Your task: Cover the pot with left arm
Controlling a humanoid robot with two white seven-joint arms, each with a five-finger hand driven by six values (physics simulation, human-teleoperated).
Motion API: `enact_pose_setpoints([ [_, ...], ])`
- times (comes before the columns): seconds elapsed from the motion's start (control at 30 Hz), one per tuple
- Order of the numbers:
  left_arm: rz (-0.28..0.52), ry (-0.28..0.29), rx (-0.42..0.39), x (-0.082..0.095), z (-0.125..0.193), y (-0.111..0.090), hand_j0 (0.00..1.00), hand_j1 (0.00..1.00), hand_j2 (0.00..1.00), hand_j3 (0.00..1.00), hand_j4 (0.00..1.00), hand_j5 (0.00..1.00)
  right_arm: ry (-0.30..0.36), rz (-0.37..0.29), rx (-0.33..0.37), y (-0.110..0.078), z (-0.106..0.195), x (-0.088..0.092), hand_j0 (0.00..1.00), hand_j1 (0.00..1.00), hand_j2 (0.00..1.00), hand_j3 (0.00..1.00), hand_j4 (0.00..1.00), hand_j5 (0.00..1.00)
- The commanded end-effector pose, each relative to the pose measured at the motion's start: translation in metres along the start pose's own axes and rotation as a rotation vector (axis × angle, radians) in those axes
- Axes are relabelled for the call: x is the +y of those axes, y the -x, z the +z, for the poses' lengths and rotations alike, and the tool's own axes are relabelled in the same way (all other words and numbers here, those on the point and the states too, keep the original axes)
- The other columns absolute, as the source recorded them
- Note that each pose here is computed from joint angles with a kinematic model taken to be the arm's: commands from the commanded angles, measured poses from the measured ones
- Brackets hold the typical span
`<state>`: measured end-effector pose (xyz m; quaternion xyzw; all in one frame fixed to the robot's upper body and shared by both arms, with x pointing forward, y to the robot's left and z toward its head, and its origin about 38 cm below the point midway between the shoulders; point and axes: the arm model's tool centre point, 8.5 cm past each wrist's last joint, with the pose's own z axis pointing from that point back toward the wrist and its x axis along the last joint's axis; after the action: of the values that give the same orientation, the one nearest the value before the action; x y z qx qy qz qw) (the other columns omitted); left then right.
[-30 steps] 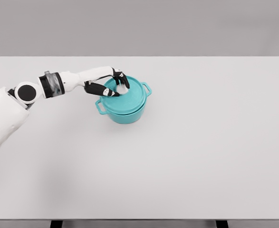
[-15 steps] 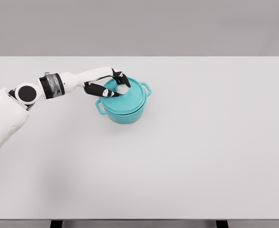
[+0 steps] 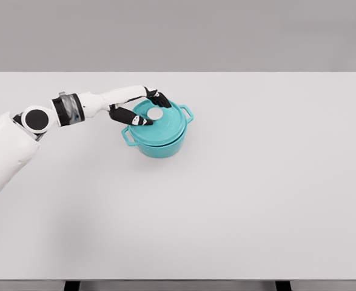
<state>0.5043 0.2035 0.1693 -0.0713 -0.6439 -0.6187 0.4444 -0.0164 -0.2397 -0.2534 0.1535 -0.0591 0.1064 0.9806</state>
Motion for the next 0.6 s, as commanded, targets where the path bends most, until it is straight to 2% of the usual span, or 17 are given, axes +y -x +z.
enact_pose_setpoints([
  [0.0,0.007,-0.006,-0.004,0.0007,-0.0003,-0.0006,0.78,0.78,0.78,0.78,0.78,0.78,-0.001,0.001,0.0,0.0,0.0,0.0,1.0,1.0,1.0,1.0,1.0,1.0],
  [0.1,0.007,-0.006,-0.004,0.0007,-0.0003,-0.0006,0.83,0.83,0.83,0.83,0.83,0.83,-0.001,0.001,0.0,0.0,0.0,0.0,1.0,1.0,1.0,1.0,1.0,1.0],
  [0.57,0.032,-0.03,-0.032,0.0069,0.0034,-0.0047,0.86,0.86,0.86,0.86,0.86,0.86,-0.001,0.001,0.0,0.0,0.0,0.0,1.0,1.0,1.0,1.0,1.0,1.0],
])
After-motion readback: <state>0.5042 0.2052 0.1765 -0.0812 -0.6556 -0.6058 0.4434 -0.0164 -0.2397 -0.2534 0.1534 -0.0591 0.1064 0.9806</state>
